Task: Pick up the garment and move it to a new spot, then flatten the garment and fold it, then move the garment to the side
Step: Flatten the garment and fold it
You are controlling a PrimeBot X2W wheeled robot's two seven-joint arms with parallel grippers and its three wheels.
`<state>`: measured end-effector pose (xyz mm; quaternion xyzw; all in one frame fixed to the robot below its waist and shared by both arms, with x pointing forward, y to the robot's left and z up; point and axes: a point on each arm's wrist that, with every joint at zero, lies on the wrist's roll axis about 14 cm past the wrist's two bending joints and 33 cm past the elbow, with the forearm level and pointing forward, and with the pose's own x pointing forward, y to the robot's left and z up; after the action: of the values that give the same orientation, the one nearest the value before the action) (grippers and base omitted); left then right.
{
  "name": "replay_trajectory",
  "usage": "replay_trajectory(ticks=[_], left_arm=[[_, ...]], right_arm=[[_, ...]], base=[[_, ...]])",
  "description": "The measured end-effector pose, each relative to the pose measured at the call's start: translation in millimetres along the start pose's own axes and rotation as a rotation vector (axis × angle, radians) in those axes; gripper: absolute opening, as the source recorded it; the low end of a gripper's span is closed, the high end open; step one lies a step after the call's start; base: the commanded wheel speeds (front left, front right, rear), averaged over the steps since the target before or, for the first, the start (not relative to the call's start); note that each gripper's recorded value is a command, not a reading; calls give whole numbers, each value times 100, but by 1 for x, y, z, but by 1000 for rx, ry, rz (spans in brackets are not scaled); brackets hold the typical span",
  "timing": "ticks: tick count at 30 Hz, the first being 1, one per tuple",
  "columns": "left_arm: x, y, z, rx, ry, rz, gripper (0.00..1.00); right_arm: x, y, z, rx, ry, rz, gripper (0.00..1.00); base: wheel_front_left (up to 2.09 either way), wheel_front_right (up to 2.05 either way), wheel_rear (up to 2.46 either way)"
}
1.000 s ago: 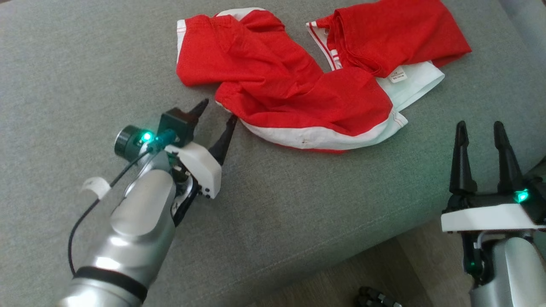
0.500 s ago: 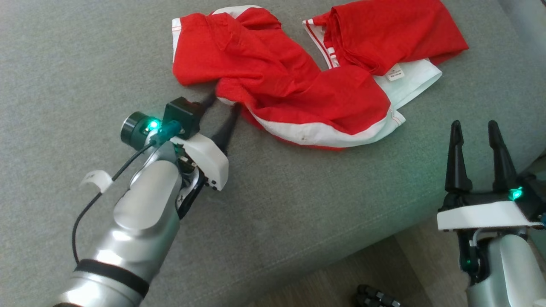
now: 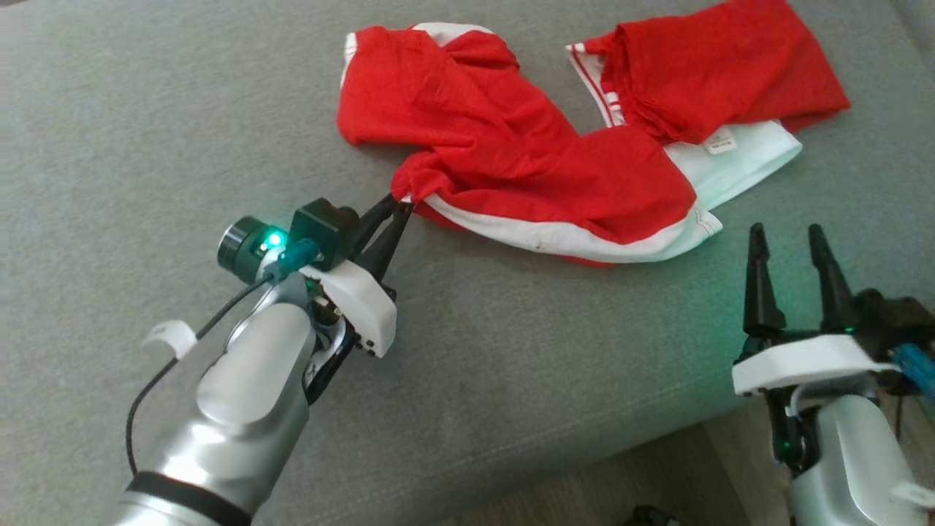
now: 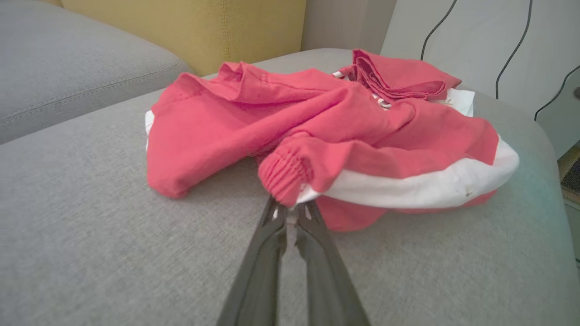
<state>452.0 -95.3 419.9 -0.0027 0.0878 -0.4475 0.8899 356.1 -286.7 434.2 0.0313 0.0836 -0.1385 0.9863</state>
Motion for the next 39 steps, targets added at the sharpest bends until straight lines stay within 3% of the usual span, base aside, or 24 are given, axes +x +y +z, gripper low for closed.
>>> replay_trajectory(ticks=[14,22,23,24,25,33,39], left_arm=[[-20,15,-5,11,13,56,0],[-21,17,-5,10,12,61,0],[-21,17,-5,11,12,60,0],[-21,17,-4,12,11,60,0],[-21,17,-4,13,11,61,0],[-23,17,3,25,0,66,0],[-32,16,4,23,2,84,0]], right_arm=[[28,41,-60,-8,251,112,100],[26,51,-75,-3,306,139,100],[27,53,-75,-1,307,144,78],[27,55,-75,1,306,150,20],[27,57,-75,2,307,154,0],[28,60,-66,-27,268,174,0],[34,66,-40,-38,169,193,0]], base=[[0,0,0],[0,0,0],[0,0,0],[0,0,0],[0,0,0],[0,0,0],[0,0,0]])
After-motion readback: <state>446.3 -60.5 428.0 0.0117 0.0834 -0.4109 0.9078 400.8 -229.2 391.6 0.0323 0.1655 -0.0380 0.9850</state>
